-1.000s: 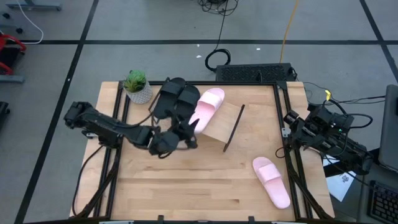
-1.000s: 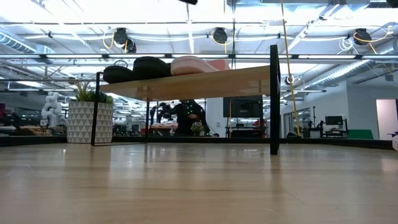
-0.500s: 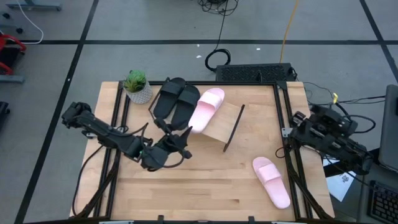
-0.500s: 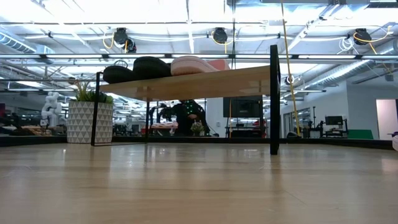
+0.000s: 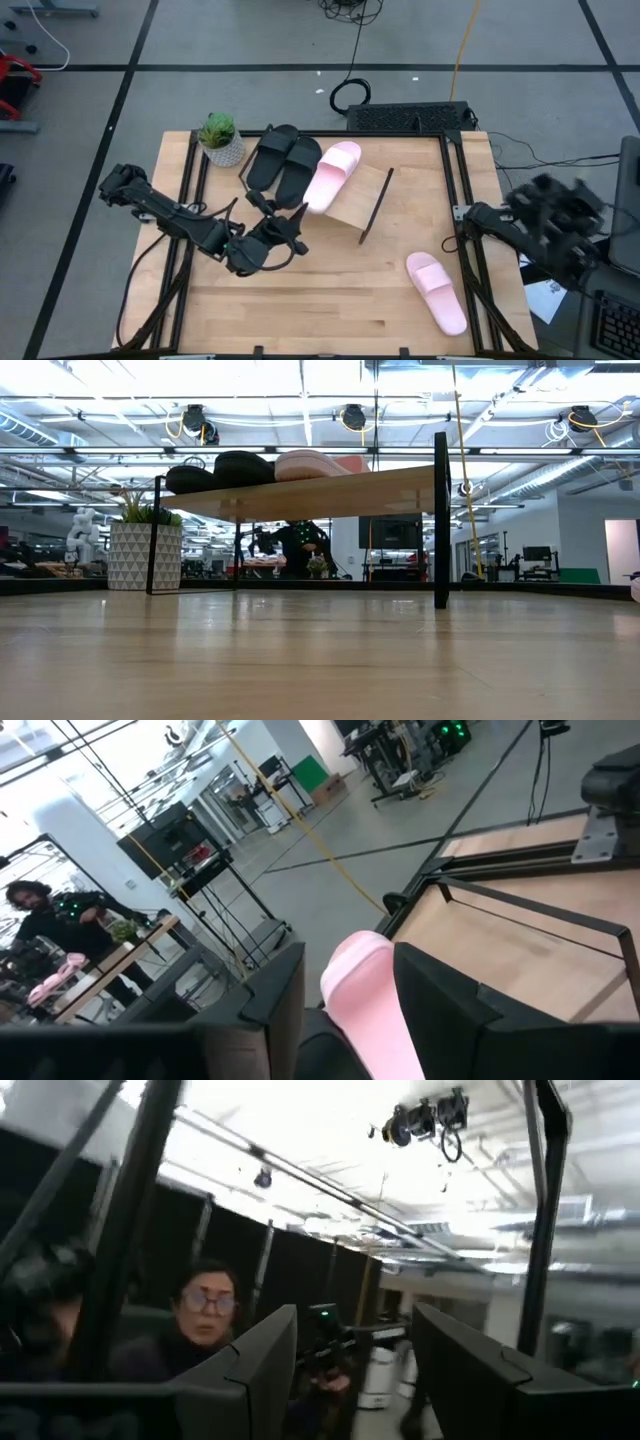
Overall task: Pick and place slides into the shelf
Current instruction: Put the pink slide on the shelf
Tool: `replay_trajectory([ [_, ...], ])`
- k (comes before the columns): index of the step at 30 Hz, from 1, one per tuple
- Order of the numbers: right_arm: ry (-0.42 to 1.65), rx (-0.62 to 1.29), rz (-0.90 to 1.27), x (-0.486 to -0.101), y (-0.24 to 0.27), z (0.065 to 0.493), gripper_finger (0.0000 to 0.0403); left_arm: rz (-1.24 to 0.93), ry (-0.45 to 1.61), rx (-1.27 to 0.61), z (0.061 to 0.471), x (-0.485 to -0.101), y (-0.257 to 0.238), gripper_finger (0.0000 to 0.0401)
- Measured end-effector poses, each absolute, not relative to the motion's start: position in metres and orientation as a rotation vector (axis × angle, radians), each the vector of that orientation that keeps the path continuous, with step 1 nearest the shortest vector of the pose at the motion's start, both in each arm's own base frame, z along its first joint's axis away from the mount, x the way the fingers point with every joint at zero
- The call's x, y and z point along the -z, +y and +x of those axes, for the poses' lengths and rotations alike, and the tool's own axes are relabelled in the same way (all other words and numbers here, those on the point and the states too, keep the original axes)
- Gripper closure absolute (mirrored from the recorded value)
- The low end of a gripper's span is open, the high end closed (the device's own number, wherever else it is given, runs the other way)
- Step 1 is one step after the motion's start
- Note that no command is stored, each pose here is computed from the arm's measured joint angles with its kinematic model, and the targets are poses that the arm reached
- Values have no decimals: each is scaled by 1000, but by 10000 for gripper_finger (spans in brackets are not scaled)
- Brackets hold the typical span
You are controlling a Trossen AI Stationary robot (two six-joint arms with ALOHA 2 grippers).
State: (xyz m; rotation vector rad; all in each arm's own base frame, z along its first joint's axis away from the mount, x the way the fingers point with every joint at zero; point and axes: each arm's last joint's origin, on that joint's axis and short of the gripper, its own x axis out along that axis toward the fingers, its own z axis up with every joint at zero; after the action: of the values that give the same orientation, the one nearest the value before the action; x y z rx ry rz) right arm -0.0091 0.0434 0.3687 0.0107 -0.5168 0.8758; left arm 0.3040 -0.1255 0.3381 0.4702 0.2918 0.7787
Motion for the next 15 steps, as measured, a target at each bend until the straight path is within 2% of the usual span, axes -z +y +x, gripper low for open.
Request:
replay_trajectory([
  [4,-454,-756,-155,-406,75,-27,216,466,290,-780,304,-338,-125,242],
  [8,-349,-553,-296,-434,127,-31,216,460,287,-781,304,-338,-125,242],
  [15,-402,-512,-523,-450,194,-45,216,451,278,-758,301,-338,-133,242],
])
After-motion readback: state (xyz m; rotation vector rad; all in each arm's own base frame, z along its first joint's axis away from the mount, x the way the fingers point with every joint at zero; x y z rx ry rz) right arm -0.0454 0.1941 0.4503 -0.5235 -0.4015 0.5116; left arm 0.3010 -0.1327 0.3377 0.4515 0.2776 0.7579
